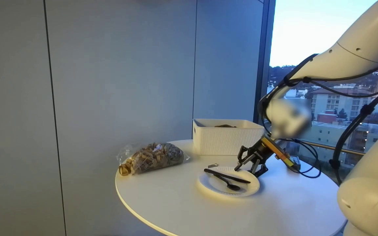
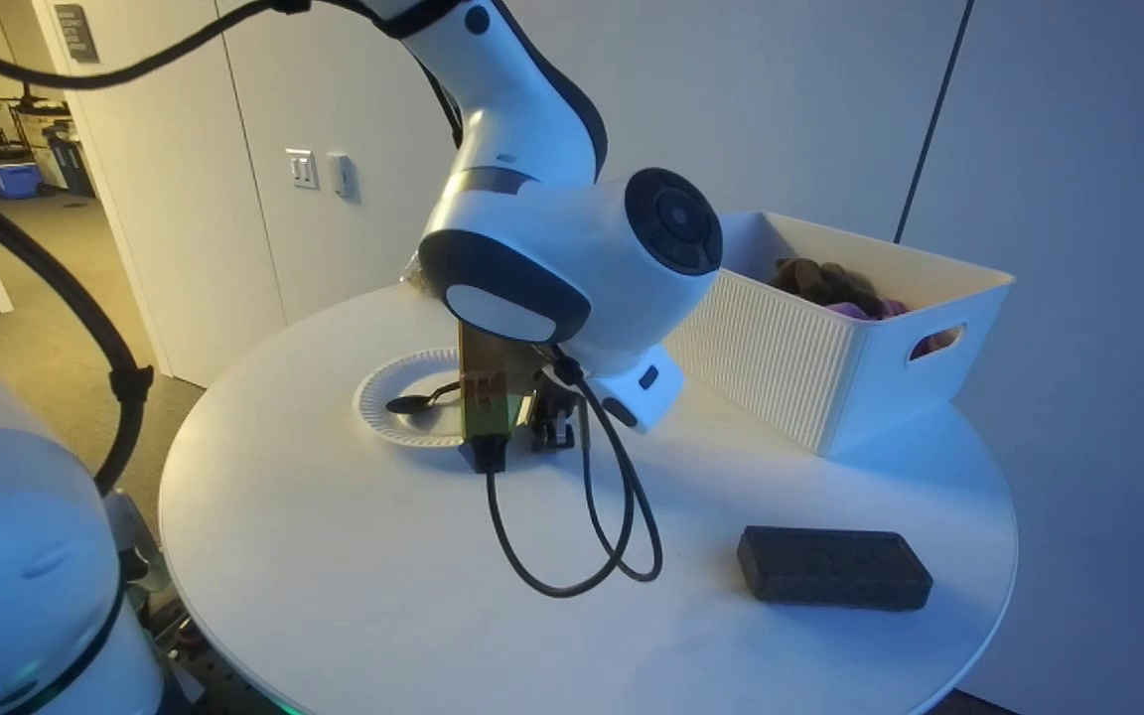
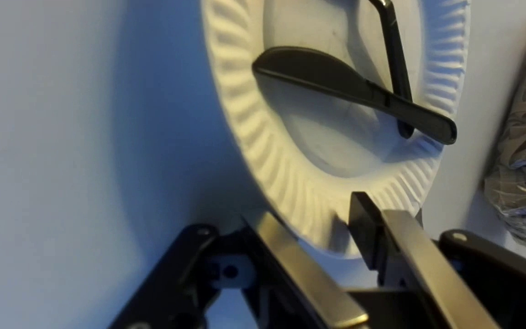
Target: Put the white plate in the basket
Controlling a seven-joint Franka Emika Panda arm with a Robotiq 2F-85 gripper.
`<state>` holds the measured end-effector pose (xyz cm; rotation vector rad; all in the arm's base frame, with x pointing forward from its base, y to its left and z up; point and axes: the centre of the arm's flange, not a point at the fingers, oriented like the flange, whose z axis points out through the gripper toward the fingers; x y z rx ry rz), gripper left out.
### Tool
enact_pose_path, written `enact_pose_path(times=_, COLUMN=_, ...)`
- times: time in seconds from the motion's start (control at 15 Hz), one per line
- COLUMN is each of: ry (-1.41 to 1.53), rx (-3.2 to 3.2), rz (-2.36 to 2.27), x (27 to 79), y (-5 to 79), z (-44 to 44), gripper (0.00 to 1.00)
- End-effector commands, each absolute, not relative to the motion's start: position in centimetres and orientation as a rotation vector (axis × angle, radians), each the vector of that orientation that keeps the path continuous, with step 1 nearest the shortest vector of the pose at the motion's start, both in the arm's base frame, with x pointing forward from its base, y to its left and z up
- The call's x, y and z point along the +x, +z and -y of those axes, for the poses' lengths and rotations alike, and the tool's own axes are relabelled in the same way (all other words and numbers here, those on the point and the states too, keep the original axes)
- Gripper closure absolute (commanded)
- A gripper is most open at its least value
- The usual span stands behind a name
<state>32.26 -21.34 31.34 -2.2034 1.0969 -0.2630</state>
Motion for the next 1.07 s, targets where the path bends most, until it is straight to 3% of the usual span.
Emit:
enact_pose_path(times=0.0, ry=-0.213, rx=-2.199, rz=-1.106, x=33.3, y=29.6, z=22.3, gripper=0.93)
enact_pose_path(times=0.13, ry=-0.183, rx=-2.194, rz=-1.107, x=33.4, y=29.5, z=22.3, gripper=0.98)
enact_pose_path(times=0.53, ry=-0.151, rx=-2.176, rz=-1.075, x=34.6, y=29.8, z=21.6, gripper=0.93)
enact_pose_path(times=1.0, ry=-0.478, rx=-2.107, rz=-1.307, x=34.4, y=31.2, z=21.5, gripper=0.92)
